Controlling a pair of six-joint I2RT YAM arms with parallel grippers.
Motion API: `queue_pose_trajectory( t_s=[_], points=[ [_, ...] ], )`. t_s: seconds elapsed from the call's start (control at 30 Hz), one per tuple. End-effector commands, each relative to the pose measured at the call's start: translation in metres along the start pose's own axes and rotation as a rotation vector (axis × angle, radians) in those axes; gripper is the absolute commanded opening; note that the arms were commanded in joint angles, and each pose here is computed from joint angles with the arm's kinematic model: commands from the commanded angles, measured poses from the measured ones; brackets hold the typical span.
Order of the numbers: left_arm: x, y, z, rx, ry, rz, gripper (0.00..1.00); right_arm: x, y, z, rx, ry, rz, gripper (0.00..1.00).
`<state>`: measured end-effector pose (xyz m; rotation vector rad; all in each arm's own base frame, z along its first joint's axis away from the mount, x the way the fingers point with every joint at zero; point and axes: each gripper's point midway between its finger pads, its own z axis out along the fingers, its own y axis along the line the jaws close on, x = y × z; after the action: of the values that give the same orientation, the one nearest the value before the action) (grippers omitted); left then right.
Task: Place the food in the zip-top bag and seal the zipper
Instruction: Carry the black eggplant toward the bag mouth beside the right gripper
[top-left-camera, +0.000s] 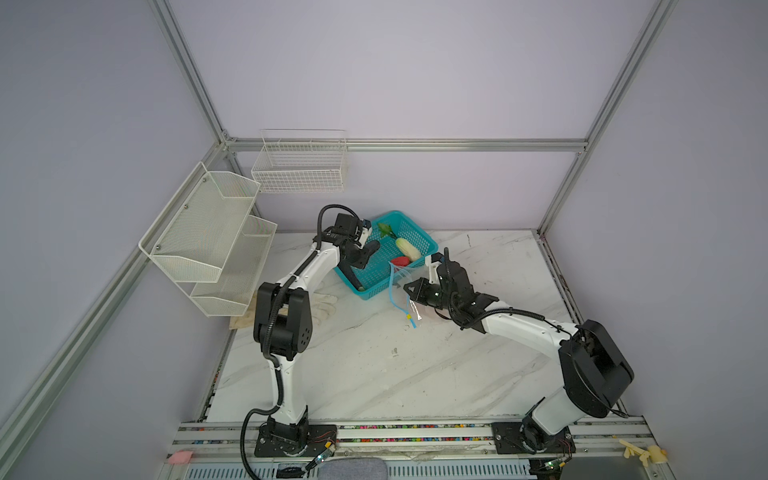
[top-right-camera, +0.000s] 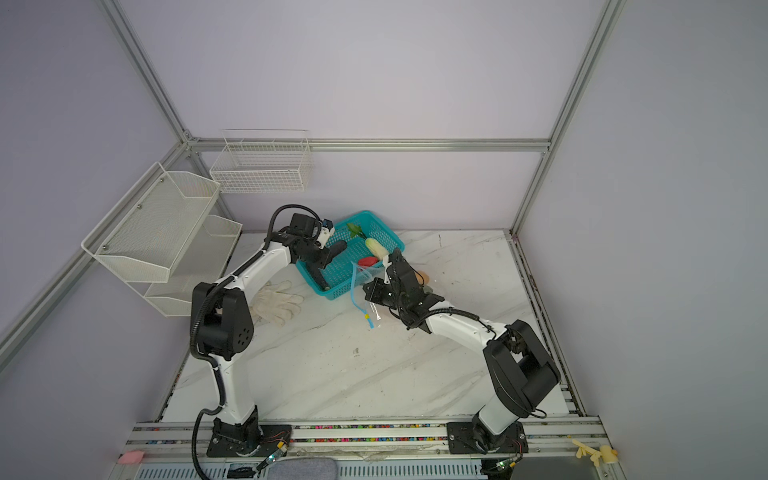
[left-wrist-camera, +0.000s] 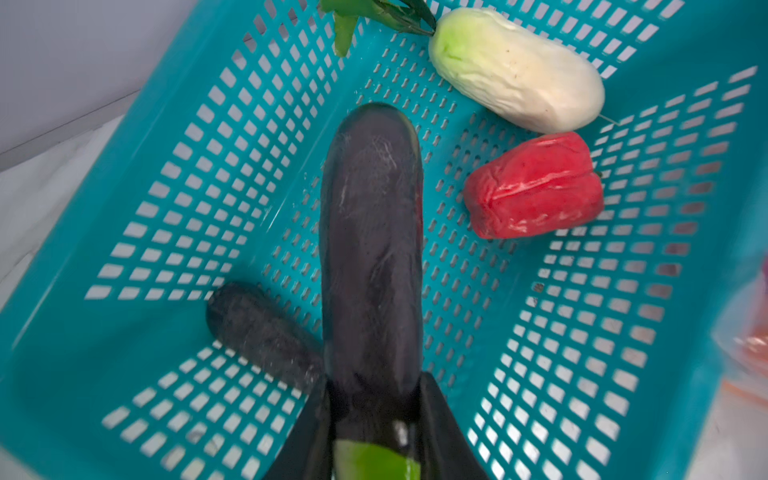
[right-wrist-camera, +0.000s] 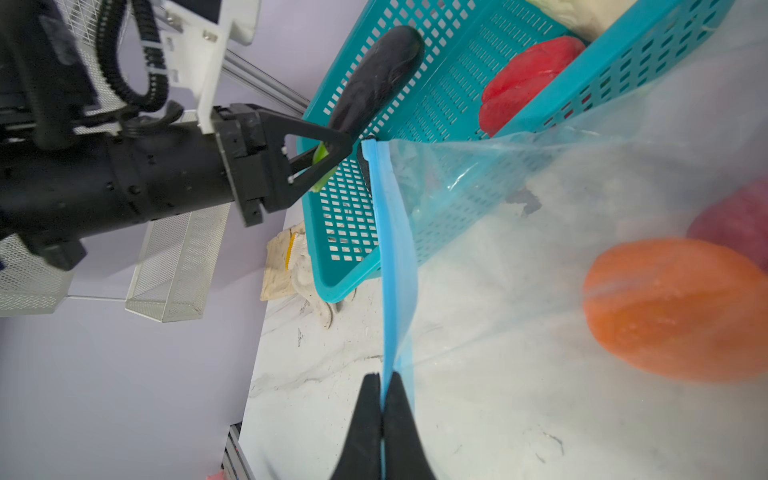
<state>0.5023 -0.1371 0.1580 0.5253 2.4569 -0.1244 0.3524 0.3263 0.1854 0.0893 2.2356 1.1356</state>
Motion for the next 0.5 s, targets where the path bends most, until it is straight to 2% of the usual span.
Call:
queue_pose_trajectory(
  t_s=[0.0, 0.47],
  points=[
    [0.011, -0.003, -0.034, -0.020, 0.006, -0.024, 0.26, -0.011, 0.011, -0.001, -0.040, -0.031, -0.023, 0.00],
    [0.056, -0.031, -0.122, -0.063, 0.082, -0.029, 0.25, -0.006, 0.005, 0.002, -0.029, -0.019, -0.024, 0.00]
  ],
)
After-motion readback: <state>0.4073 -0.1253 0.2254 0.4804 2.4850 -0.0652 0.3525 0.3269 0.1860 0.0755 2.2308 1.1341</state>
